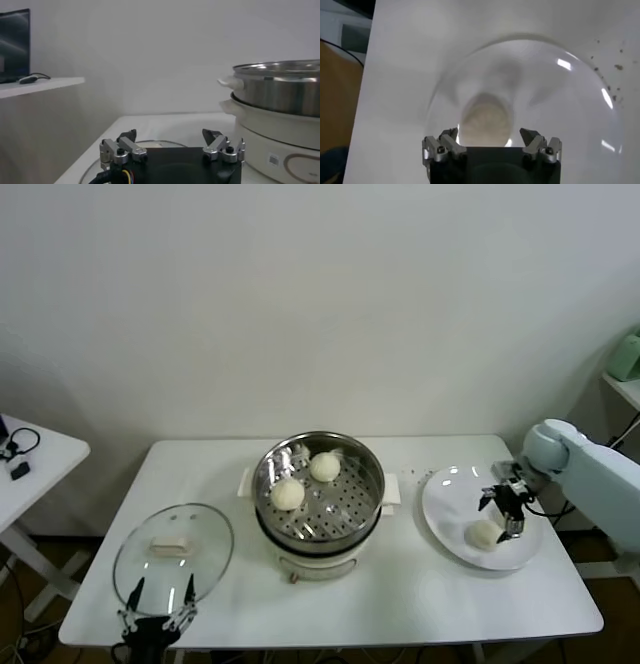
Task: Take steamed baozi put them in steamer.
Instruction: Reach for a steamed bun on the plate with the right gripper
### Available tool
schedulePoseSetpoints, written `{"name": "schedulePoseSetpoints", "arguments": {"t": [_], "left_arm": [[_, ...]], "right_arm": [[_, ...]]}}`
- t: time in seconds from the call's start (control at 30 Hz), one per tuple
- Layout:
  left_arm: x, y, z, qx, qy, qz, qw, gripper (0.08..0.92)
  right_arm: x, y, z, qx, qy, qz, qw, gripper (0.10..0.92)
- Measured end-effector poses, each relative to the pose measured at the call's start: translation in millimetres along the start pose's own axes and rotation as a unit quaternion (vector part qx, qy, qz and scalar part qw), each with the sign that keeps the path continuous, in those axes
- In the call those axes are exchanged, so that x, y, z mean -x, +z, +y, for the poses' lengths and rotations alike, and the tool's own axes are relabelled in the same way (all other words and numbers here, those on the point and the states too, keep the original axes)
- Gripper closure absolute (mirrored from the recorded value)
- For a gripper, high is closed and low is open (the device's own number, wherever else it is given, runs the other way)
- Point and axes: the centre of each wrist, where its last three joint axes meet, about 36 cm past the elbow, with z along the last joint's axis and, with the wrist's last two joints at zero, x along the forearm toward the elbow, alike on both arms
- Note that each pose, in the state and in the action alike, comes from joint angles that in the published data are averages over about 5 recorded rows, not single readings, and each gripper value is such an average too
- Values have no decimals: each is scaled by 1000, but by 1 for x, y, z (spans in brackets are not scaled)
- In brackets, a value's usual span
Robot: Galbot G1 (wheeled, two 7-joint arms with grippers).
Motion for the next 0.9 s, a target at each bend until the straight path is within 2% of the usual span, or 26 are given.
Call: {"name": "schedulePoseSetpoints", "arguments": {"t": [0.63, 0.9], "left_arm": [[6, 0, 0, 4, -4, -2, 1000, 177], [5, 0, 0, 3, -6, 0, 1000, 177]], "right_arm": [[24, -5, -4, -13, -1, 11, 1000, 203], [28, -10, -7, -18, -1, 10, 1000, 277]]}}
